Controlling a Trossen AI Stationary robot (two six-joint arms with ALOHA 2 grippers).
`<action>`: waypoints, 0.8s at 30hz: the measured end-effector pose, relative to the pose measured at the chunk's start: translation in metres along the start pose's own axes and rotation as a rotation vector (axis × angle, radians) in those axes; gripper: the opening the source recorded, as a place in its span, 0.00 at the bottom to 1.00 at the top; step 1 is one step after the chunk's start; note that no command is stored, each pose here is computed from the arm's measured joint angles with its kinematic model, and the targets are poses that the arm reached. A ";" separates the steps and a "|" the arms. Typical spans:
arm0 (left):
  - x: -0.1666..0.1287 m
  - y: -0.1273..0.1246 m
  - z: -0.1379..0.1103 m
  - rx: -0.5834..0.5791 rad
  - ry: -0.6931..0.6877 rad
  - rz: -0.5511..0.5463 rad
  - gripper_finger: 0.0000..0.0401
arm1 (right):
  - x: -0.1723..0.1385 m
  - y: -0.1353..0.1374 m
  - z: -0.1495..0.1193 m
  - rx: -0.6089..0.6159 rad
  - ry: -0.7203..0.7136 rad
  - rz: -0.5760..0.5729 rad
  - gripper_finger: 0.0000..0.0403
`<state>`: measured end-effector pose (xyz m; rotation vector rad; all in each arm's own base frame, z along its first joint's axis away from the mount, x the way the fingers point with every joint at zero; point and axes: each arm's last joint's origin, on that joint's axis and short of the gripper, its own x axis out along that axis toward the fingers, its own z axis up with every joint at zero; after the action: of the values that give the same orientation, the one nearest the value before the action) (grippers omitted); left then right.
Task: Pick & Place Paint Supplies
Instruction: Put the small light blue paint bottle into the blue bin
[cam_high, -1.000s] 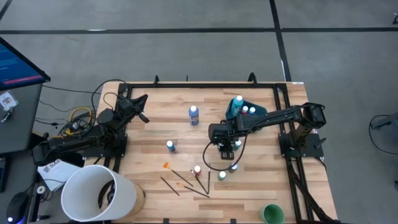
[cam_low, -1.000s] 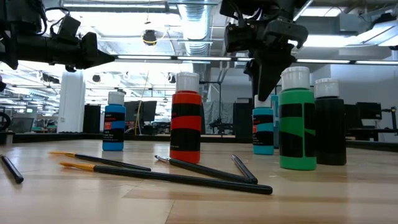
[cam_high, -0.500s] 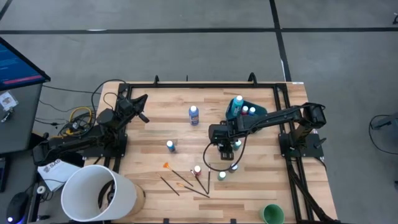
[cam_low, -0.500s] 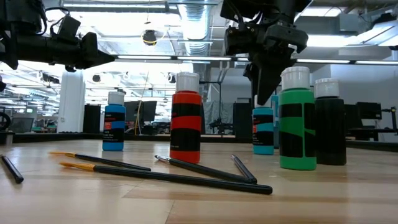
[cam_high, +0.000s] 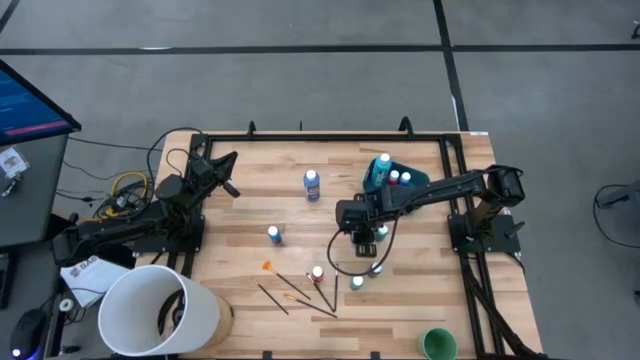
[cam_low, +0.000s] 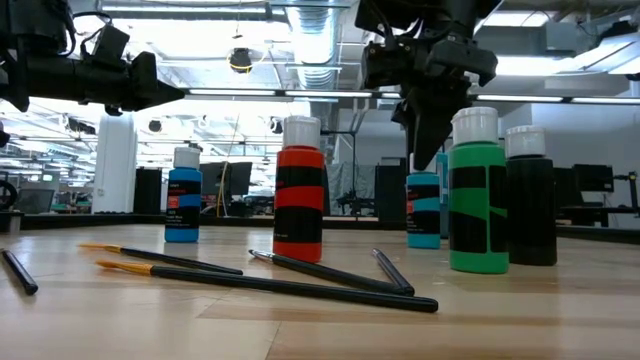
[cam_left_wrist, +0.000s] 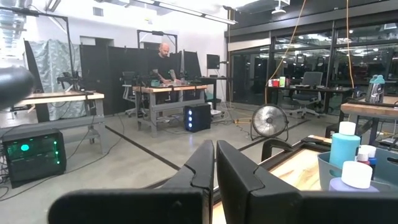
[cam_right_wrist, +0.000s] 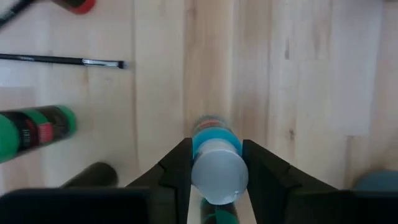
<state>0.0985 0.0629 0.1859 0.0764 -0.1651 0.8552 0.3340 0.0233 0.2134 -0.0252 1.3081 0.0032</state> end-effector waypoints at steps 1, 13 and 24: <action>0.000 0.000 0.000 0.000 0.000 0.000 0.02 | 0.000 0.000 -0.001 -0.005 0.006 -0.013 0.27; 0.000 0.000 0.000 0.000 -0.001 -0.003 0.02 | -0.059 -0.020 -0.014 -0.002 -0.136 -0.042 0.27; 0.000 0.000 0.000 -0.001 -0.002 -0.001 0.02 | -0.133 -0.077 -0.080 0.323 -0.109 -0.224 0.28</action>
<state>0.0985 0.0629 0.1861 0.0763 -0.1671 0.8537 0.2235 -0.0541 0.3225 0.1026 1.1783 -0.3928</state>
